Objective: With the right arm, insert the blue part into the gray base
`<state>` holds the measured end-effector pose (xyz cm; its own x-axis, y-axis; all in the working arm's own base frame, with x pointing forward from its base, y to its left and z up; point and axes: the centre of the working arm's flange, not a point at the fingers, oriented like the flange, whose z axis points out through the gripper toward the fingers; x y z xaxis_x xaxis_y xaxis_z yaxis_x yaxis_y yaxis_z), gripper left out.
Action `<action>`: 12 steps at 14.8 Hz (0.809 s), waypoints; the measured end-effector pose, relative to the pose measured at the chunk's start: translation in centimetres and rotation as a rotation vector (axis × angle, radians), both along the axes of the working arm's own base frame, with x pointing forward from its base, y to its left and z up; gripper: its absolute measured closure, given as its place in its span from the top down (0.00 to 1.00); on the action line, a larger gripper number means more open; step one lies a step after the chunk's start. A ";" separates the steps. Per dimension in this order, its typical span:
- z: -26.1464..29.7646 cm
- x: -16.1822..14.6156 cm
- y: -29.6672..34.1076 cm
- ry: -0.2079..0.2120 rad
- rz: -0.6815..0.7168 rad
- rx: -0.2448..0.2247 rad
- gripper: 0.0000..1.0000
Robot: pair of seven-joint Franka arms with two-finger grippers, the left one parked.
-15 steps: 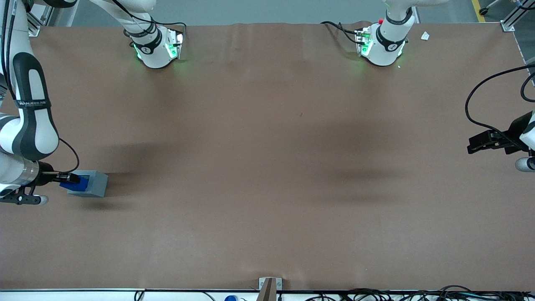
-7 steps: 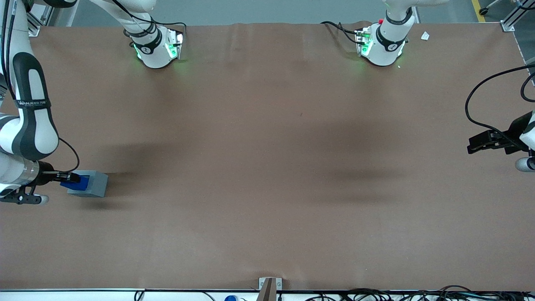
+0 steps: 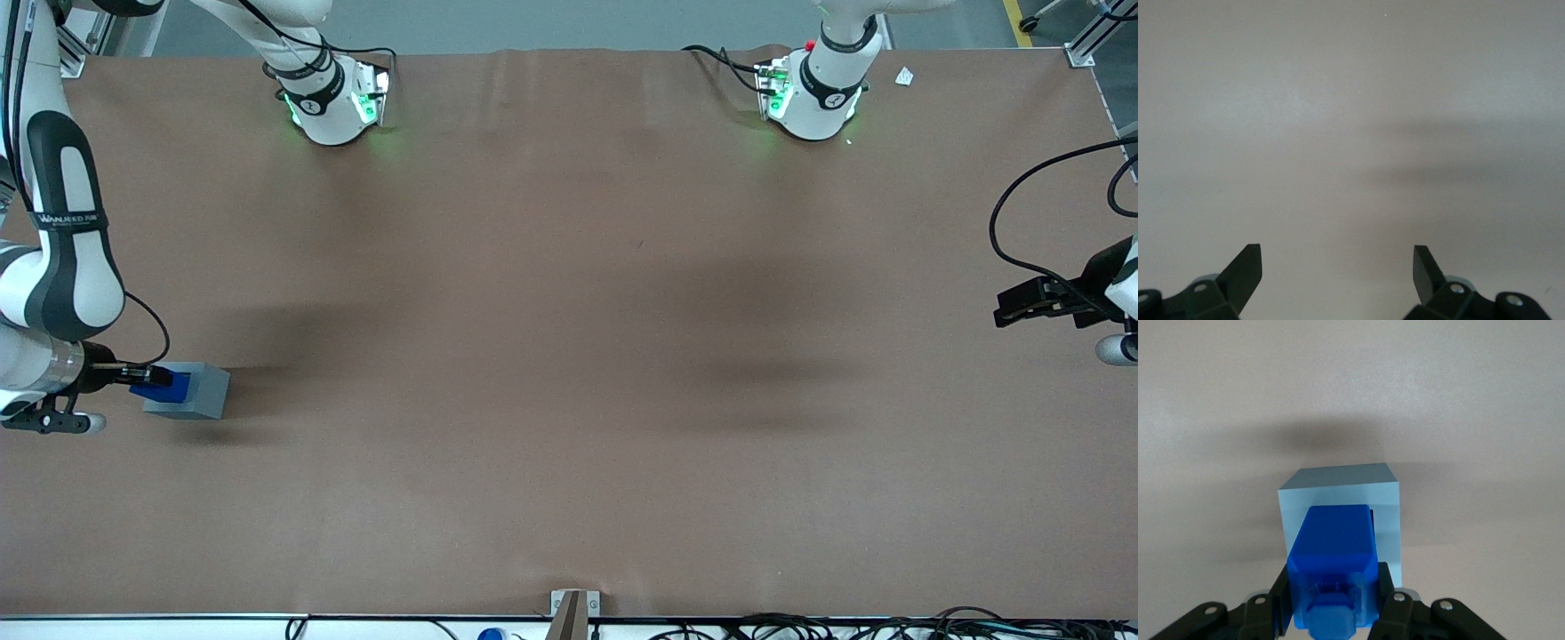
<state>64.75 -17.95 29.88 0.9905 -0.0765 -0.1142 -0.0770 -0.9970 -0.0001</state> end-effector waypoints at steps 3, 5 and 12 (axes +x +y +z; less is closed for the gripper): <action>0.0 0.0 0.0 0.003 0.001 0.000 0.51; 0.0 -0.1 0.0 0.008 0.001 0.001 0.51; -1.5 -0.7 0.3 0.062 0.015 0.017 0.51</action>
<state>64.02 -17.67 28.37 0.9825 -0.0590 -0.1769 -0.0622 -0.9980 -0.0126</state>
